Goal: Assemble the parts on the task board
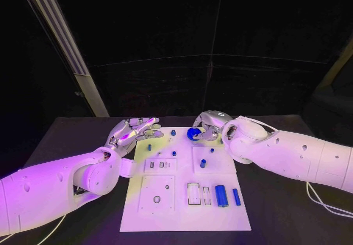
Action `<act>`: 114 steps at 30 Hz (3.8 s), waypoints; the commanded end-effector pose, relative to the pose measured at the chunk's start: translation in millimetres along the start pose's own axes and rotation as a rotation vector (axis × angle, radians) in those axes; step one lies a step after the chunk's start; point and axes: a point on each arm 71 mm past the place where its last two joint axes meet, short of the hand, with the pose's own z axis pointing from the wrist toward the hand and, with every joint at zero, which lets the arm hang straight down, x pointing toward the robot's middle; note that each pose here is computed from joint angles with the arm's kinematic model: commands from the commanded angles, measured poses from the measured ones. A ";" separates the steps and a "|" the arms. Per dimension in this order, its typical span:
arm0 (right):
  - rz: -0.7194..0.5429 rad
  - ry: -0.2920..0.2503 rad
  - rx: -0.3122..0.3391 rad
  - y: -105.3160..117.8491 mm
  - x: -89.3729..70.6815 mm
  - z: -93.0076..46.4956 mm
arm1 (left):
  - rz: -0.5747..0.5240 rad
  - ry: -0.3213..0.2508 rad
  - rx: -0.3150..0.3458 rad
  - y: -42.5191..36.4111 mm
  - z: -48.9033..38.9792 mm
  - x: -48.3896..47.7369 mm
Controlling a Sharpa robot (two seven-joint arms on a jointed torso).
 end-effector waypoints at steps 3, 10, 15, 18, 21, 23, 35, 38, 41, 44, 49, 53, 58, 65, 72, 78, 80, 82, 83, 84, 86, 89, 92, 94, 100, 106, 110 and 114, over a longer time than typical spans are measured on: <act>-0.047 -0.089 -0.072 26.1 -4.4 4.8 | -0.004 0.015 0.012 -1.4 0.7 0.8; -0.054 -0.071 -0.115 53.2 3.3 17.5 | -0.004 0.015 0.014 -1.3 1.3 1.1; -0.056 -0.049 -0.121 63.8 12.2 25.9 | -0.004 0.016 0.014 -1.2 1.7 1.2; -0.058 -0.030 -0.121 68.8 18.0 29.8 | -0.004 0.016 0.015 -1.2 1.8 1.0; -0.061 -0.014 -0.117 72.1 23.1 34.0 | -0.004 0.016 0.015 -1.1 2.0 1.0; -0.062 -0.007 -0.114 72.8 25.7 35.9 | -0.004 0.017 0.015 -1.1 2.2 1.2; -0.066 0.027 -0.109 77.0 36.2 40.8 | -0.004 0.018 0.015 -0.7 3.2 1.1; -0.067 0.025 -0.099 74.9 36.6 41.9 | -0.004 0.018 0.014 -0.6 3.4 0.9; -0.068 0.021 -0.091 73.0 36.6 42.6 | -0.003 0.017 0.014 -0.6 3.5 0.4; -0.069 0.025 -0.089 72.0 37.0 42.9 | -0.003 0.017 0.012 -0.5 3.5 0.1; -0.078 0.062 -0.093 72.4 39.8 43.2 | -0.004 0.017 0.008 -0.2 3.6 0.1; -0.082 0.079 -0.094 72.9 41.1 43.2 | -0.001 0.013 0.006 -0.1 3.5 -0.5; -0.078 0.078 -0.091 71.5 40.9 43.0 | 0.000 0.011 0.004 -0.1 3.3 -0.9; -0.055 0.057 -0.076 66.9 38.7 41.9 | 0.002 0.008 0.001 0.0 3.3 -1.6; 0.051 -0.122 -0.102 54.2 22.4 32.1 | 0.004 0.005 0.002 -0.2 3.0 -3.2; 0.199 -0.114 -0.180 26.0 13.0 8.7 | 0.005 0.002 0.004 -0.9 2.1 -5.2; 0.271 -0.068 -0.175 10.4 11.3 -1.2 | 0.006 0.001 0.004 -1.0 2.0 -5.4; 0.333 -0.041 -0.168 -5.9 8.3 -11.2 | 0.006 0.001 0.003 -1.0 1.6 -5.7; 0.358 -0.045 -0.166 -14.7 5.5 -16.7 | 0.006 0.000 0.002 -1.1 1.5 -5.9; 0.372 -0.055 -0.162 -21.6 3.1 -20.9 | 0.006 0.000 0.002 -1.1 1.4 -6.2; 0.392 -0.082 -0.146 -39.1 -2.8 -30.3 | 0.007 -0.002 0.001 -1.1 1.2 -6.7; 0.398 -0.101 -0.115 -60.0 -7.9 -39.9 | 0.009 -0.005 0.000 -1.0 1.2 -6.8; 0.391 -0.100 -0.076 -81.5 -11.0 -47.7 | 0.011 -0.008 0.000 -0.9 1.4 -7.0; 0.383 -0.091 -0.051 -94.3 -11.7 -50.8 | 0.012 -0.009 -0.001 -0.7 1.6 -7.2; 0.351 -0.072 -0.011 -115.6 -11.3 -52.0 | 0.012 -0.009 -0.002 0.0 2.2 -7.2; 0.337 -0.048 0.010 -123.8 -9.6 -52.2 | 0.014 -0.011 -0.004 0.7 2.8 -7.6; 0.328 -0.026 0.013 -125.0 -7.5 -51.3 | 0.015 -0.012 -0.004 1.0 3.4 -7.9; 0.322 -0.007 0.015 -125.9 -5.5 -51.1 | 0.017 -0.014 -0.004 1.1 3.7 -8.4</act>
